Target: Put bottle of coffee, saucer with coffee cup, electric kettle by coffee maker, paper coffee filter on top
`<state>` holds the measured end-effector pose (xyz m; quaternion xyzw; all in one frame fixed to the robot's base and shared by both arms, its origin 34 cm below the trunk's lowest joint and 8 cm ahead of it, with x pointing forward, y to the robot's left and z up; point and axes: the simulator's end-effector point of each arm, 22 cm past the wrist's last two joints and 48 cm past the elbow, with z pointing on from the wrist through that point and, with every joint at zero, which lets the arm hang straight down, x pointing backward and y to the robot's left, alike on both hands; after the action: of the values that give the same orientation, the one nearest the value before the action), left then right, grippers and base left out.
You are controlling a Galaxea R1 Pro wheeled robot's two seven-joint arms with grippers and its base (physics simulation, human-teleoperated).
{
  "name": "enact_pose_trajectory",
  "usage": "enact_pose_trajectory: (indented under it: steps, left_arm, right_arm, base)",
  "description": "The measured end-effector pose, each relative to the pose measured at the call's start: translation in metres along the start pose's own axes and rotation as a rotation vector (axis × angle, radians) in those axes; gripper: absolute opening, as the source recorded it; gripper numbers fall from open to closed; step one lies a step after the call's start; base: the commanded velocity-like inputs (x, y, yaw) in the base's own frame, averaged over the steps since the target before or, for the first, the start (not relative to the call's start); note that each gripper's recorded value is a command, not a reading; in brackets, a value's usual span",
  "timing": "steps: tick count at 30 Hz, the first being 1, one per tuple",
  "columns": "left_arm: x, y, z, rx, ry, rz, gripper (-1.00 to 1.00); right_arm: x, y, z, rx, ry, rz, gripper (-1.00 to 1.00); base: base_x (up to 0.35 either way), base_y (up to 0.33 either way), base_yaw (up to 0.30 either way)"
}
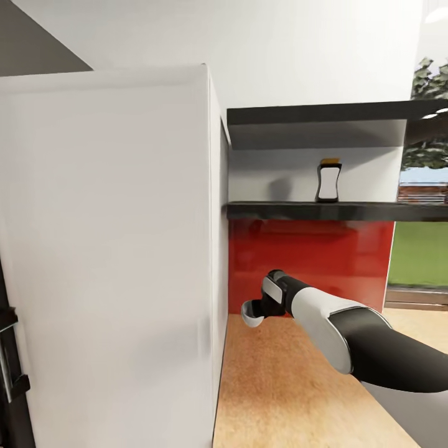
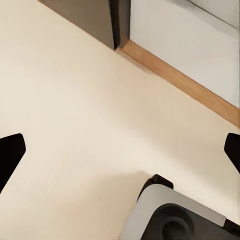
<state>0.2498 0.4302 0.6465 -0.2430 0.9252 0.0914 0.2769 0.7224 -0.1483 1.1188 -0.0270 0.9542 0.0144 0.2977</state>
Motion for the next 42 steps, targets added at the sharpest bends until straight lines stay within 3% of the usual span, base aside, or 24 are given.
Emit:
enact_pose_trajectory:
  steps: [17, 34, 42]
  left_arm:
    - [-0.007, 0.002, -0.013, 0.005, -0.012, -0.003, 1.0]
    - [-0.004, 0.005, -0.022, 0.002, -0.003, 0.001, 1.0]
    - [-0.005, 0.004, -0.022, 0.007, -0.009, 0.001, 1.0]
  right_arm:
    - [-0.001, -0.002, -0.018, 0.003, -0.006, 0.003, -1.0]
    - [0.003, -0.003, -0.019, 0.003, 0.007, 0.005, -1.0]
    - [0.003, -0.003, -0.019, 0.003, 0.007, 0.007, -1.0]
  base:
    - [0.0, 0.0, -0.268]
    - [0.0, 0.0, -0.021]
    - [0.0, 0.0, -0.234]
